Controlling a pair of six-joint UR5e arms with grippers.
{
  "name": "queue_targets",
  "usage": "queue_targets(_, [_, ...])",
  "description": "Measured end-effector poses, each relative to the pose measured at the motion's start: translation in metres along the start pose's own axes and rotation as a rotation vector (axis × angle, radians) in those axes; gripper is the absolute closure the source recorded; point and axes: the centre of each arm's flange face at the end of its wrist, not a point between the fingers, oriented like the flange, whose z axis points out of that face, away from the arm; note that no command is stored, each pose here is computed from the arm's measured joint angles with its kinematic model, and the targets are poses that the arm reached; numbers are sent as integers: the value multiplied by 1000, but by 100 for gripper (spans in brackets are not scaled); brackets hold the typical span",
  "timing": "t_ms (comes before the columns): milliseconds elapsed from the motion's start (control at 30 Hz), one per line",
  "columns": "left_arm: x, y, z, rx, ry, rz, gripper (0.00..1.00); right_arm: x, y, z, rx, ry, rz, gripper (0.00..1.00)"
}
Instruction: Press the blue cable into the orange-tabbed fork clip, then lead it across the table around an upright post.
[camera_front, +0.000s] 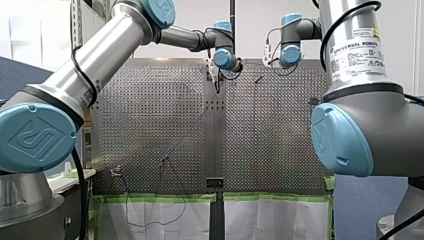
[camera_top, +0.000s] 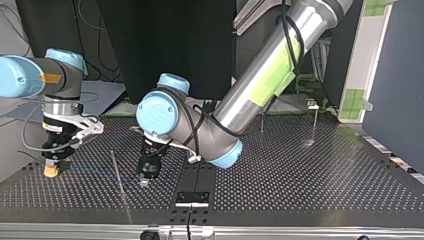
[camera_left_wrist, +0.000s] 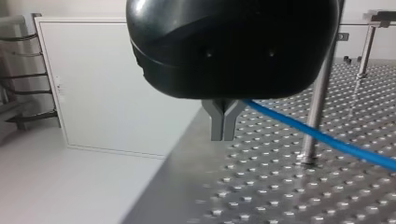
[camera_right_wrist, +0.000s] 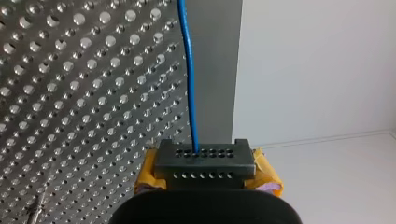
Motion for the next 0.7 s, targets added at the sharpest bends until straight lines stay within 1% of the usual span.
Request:
queue_targets(100, [19, 0, 6, 0, 18, -4, 100, -9, 6, 5, -7, -13, -2, 100])
queue_targets(200, [33, 3, 10, -4, 31, -15, 100, -19, 11, 9, -10, -25, -5, 100])
queue_targets(300, [44, 7, 14, -9, 43, -19, 100, -23, 17, 13, -11, -29, -5, 100])
queue_targets(500, [50, 14, 18, -17, 49, -26, 100, -27, 29, 20, 0, -24, 6, 100])
queue_targets(700, [53, 21, 23, -26, 48, -32, 100, -40, 43, 30, -3, -27, 14, 100])
